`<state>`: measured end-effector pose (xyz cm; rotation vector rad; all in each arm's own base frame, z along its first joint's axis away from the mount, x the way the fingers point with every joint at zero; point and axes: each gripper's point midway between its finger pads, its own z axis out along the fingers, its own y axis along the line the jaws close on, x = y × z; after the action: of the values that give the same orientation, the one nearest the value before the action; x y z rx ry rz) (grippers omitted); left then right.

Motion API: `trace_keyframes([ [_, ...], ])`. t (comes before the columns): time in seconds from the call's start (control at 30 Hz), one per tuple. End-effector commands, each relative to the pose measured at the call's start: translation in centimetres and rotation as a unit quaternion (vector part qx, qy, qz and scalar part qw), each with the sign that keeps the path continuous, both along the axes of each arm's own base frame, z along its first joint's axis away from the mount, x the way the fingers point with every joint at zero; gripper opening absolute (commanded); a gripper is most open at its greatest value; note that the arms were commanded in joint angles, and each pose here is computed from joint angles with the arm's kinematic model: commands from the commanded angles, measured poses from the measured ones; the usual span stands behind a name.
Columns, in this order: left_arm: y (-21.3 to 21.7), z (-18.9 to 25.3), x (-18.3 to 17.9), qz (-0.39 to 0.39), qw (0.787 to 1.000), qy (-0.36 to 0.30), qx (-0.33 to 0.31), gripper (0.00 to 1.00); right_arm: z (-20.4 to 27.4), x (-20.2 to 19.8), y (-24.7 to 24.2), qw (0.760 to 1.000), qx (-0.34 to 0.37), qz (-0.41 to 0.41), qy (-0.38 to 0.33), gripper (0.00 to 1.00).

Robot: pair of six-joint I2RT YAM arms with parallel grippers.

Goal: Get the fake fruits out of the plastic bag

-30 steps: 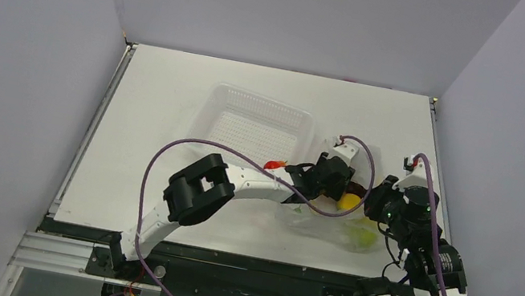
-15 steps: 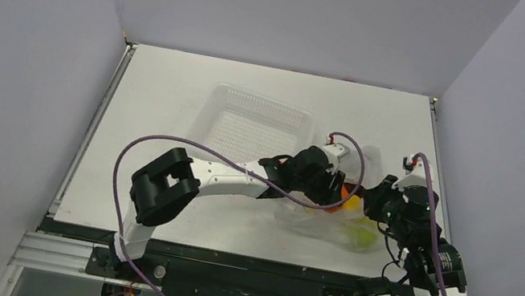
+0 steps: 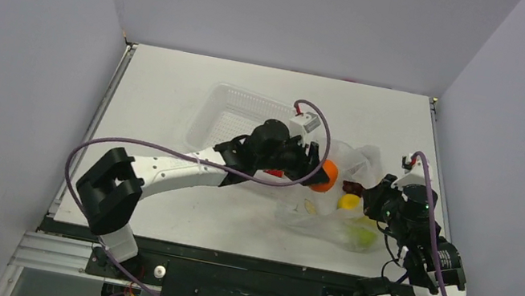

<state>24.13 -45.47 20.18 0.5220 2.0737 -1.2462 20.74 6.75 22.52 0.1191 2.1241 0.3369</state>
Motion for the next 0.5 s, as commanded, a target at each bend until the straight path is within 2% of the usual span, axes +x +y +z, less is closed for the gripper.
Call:
trace_keyframes([
  [0.0,2.0,6.2,0.9,0.013,0.997,-0.039,-0.072,0.08,1.6,1.0,-0.2,1.0,-0.005,-0.005,-0.03,0.0],
  [0.33,10.6,5.2,5.6,0.122,0.991,-0.055,-0.009,0.06,1.2,1.3,-0.1,1.0,-0.009,-0.005,-0.025,0.0],
  [0.4,12.4,4.3,6.6,0.152,0.987,-0.054,0.021,0.07,1.4,1.3,-0.1,1.0,-0.009,-0.004,-0.026,0.0],
  [0.47,14.3,2.3,7.5,0.175,0.98,-0.045,0.077,0.07,1.4,1.4,-0.2,1.0,-0.012,-0.007,-0.027,0.0],
])
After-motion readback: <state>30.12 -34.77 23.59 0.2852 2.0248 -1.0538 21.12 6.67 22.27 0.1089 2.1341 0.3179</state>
